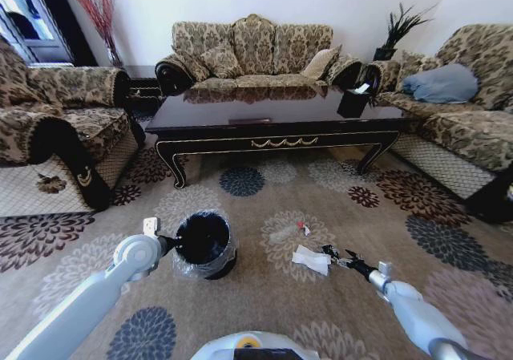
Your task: Move to the front of the table and pick up the trash from the floor, then place it into the trash bin.
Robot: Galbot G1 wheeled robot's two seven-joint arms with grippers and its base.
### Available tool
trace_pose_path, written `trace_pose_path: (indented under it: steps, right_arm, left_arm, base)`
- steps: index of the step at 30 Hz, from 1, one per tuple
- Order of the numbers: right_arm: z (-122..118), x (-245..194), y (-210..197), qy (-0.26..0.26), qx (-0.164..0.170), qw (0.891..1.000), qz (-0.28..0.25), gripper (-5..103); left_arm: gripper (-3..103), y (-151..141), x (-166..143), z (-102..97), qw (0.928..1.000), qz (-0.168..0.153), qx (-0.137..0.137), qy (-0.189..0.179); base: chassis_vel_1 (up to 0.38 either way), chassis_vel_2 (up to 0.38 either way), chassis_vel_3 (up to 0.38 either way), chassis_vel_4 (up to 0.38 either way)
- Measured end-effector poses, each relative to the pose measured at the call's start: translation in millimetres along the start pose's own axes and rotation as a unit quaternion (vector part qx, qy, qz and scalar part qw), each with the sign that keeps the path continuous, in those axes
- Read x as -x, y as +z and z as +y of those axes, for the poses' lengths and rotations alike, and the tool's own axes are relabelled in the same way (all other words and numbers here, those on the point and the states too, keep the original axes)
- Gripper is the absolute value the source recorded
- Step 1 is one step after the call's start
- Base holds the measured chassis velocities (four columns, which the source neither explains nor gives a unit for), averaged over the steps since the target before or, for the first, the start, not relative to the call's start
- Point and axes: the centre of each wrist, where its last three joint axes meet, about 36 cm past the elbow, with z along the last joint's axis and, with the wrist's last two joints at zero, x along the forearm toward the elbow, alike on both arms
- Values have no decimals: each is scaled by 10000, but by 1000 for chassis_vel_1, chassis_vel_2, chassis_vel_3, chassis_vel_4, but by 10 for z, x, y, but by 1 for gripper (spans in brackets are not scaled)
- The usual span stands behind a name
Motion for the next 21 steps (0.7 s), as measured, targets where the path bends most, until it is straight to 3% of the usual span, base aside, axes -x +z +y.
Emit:
trace_pose_path:
  steps: [10, 17, 21]
  right_arm:
    - [51, 126, 6, 104, 316, 9994, -2, 100]
    - [78, 127, 85, 127, 343, 9993, 94, 103]
    - [90, 133, 108, 139, 358, 9992, 111, 92]
  left_arm:
    - [0, -24, -11, 20, 10000, -31, -6, 4]
    - [0, -43, -24, 41, 10000, -68, -14, -7]
    - [0, -38, -27, 33, 10000, -70, -16, 6]
  base:
    - [0, 0, 0, 0]
    - [0, 0, 0, 0]
    - [0, 0, 0, 0]
